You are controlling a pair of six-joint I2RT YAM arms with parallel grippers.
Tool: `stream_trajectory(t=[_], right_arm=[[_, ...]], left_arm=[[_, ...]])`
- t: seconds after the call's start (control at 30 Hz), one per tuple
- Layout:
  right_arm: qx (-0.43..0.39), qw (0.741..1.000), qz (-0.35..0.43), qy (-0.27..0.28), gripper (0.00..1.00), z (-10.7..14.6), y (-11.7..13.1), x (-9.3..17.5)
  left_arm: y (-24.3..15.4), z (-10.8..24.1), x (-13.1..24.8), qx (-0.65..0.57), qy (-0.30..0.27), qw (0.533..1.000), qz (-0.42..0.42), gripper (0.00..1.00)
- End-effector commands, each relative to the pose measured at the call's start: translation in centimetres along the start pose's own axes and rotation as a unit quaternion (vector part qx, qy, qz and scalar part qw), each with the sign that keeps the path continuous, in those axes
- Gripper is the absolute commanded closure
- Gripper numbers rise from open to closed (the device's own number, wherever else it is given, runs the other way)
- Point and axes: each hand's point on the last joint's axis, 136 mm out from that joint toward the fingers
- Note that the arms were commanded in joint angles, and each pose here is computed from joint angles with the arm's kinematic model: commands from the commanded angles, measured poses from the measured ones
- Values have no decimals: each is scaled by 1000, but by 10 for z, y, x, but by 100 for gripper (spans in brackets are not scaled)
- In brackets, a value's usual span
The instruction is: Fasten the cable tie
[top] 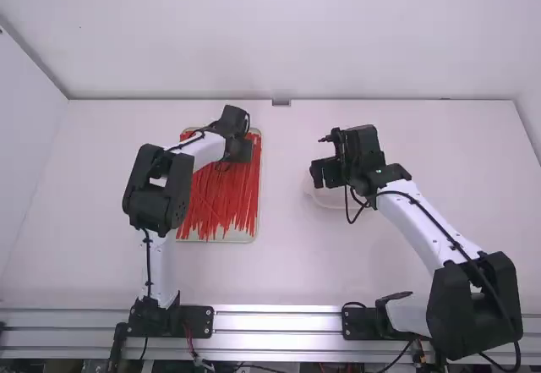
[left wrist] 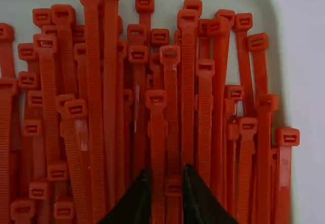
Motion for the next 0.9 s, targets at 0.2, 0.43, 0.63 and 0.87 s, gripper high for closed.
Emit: stream_trajectory(t=[0.2, 0.43, 0.63, 0.87], right_arm=[[2, 1000, 1, -5, 2, -9, 1, 1], [2, 1000, 1, -6, 2, -9, 1, 1], [2, 1000, 1, -5, 2, -9, 1, 1], [2, 1000, 1, -5, 2, -9, 1, 1]], left_arm=[[0, 0, 5, -1, -2, 1000, -11, 92], [2, 1, 7, -1, 1, 1000, -15, 76], [4, -5, 15, 2, -9, 1000, -25, 72], [-2, -9, 27, -1, -14, 1000, -18, 76]])
Point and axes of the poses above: each hand's point on the last joint's axis, 136 mm out from that joint toward the fingers, its own x axis back along the fingers, its own y axis along the line the jaws close on, z = x × y, and after that the axes turned 3 degrees about -x, right-handed
